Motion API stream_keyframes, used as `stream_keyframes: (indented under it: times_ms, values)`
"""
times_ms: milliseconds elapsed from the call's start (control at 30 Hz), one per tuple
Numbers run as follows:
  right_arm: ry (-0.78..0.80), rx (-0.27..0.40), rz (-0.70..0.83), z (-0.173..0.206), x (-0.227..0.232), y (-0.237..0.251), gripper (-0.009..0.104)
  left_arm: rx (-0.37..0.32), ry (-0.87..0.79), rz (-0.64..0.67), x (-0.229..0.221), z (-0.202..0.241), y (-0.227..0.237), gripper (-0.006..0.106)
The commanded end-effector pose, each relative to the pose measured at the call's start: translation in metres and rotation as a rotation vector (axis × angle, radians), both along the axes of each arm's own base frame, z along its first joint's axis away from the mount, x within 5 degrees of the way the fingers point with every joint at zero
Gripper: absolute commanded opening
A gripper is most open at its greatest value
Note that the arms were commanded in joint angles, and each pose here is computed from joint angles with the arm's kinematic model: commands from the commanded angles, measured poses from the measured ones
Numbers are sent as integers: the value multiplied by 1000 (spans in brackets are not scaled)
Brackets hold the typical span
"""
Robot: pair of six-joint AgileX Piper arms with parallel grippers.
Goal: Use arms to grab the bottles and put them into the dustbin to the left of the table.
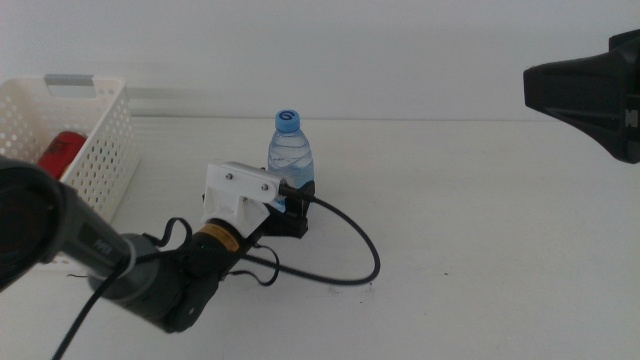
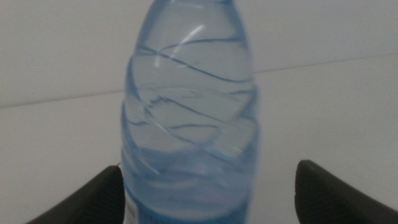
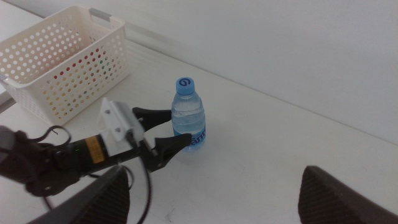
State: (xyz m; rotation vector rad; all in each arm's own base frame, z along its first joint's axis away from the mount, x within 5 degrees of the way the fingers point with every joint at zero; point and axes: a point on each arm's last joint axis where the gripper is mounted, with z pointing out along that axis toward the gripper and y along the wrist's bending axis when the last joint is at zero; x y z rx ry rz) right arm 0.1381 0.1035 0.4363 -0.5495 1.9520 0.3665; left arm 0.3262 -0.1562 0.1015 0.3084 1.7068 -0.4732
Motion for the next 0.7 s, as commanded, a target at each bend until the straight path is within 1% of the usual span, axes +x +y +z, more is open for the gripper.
stream_keyframes:
  times_ms: [0, 167, 233, 300, 367, 400, 433, 467, 567, 600, 667]
  values:
    - [-14, -1, -5, 2, 0, -2, 86, -20, -5, 11, 13, -3, -2, 93]
    - [-14, -1, -5, 2, 0, -2, 86, -2, 21, 20, 36, -11, -10, 93]
    - [-14, -1, -5, 2, 0, -2, 86, 33, 29, 15, 46, -10, -14, 93]
    - [-14, -1, -5, 2, 0, -2, 86, 45, 32, 5, 52, -9, -18, 93]
    - [-14, -1, -5, 2, 0, -2, 86, 43, 27, 5, 54, -7, -19, 90]
    - [-14, -1, -5, 2, 0, -2, 86, 40, 21, 8, 55, -6, -18, 86]
    - [-14, -1, -5, 2, 0, -2, 86, 41, 12, 2, 55, -3, -17, 79]
    - [-14, -1, -5, 2, 0, -2, 86, 49, 3, -13, 55, -1, -18, 69]
    - [-14, -1, -5, 2, 0, -2, 86, 87, 15, -72, 51, 11, -20, 37]
    - [-14, -1, -5, 2, 0, -2, 86, 83, 43, -84, 47, 19, -19, 21]
    - [-14, -1, -5, 2, 0, -2, 86, 71, 109, -87, 34, 40, -15, -2]
